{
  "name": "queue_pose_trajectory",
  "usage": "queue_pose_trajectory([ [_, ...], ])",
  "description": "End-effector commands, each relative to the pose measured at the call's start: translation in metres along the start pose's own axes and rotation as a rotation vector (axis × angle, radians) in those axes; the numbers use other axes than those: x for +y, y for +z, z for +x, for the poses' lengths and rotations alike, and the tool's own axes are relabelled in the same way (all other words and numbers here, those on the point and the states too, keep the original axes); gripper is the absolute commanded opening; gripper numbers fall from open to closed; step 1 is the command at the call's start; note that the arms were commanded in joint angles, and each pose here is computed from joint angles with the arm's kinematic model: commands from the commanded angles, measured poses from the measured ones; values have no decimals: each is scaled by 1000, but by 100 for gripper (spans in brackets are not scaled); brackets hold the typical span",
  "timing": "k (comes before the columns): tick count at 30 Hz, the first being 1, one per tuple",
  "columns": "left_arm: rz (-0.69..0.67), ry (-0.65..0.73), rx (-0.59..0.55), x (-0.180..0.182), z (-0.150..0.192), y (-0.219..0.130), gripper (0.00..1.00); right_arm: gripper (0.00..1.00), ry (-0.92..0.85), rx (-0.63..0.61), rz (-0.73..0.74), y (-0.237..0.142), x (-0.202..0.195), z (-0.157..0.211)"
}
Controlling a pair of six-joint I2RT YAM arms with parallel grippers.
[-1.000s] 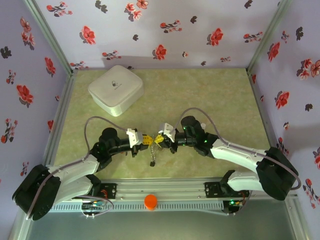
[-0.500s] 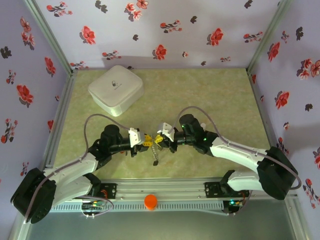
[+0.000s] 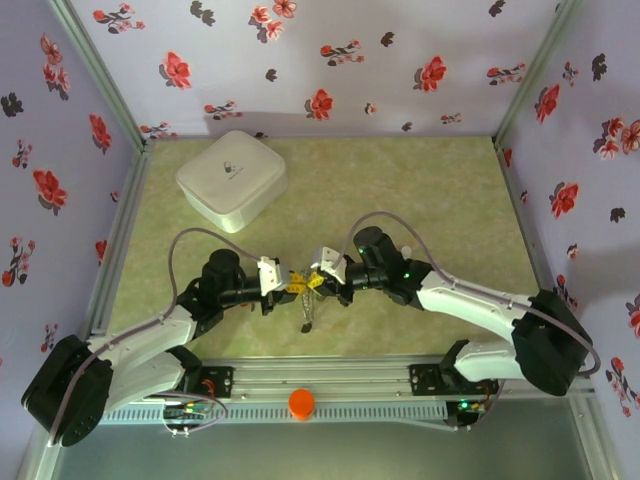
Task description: Put the keys on the keyring
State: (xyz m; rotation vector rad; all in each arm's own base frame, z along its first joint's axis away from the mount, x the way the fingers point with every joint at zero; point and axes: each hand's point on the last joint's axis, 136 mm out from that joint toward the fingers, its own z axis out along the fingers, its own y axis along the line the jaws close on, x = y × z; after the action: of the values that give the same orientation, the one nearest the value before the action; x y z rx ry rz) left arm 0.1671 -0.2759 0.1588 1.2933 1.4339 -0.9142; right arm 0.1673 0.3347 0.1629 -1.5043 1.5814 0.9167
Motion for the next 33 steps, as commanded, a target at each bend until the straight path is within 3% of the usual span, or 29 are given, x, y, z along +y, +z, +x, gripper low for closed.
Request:
queue_pose_trajectory([
  [1, 2, 49, -44, 4, -19, 2, 11, 0, -57, -32, -29, 1, 5, -19],
  [4, 3, 53, -47, 4, -21, 1, 11, 0, -57, -17, -34, 2, 6, -18],
  [11, 2, 68, -43, 2, -22, -1, 0, 0, -58, -3, -14, -1, 4, -17],
  [15, -23, 79, -37, 5, -23, -4, 0, 27, -11, -80, 80, -20, -11, -27],
  [18, -78, 91, -38, 11, -25, -7, 0, 40, 59, -150, 198, -42, -30, -31],
  [20, -131, 94, -41, 19, -26, -10, 0, 44, 97, -151, 289, -53, -42, -27],
  [33, -502, 8, -125, 72, -49, -44, 0, 38, 255, -61, 449, -59, -71, -7],
])
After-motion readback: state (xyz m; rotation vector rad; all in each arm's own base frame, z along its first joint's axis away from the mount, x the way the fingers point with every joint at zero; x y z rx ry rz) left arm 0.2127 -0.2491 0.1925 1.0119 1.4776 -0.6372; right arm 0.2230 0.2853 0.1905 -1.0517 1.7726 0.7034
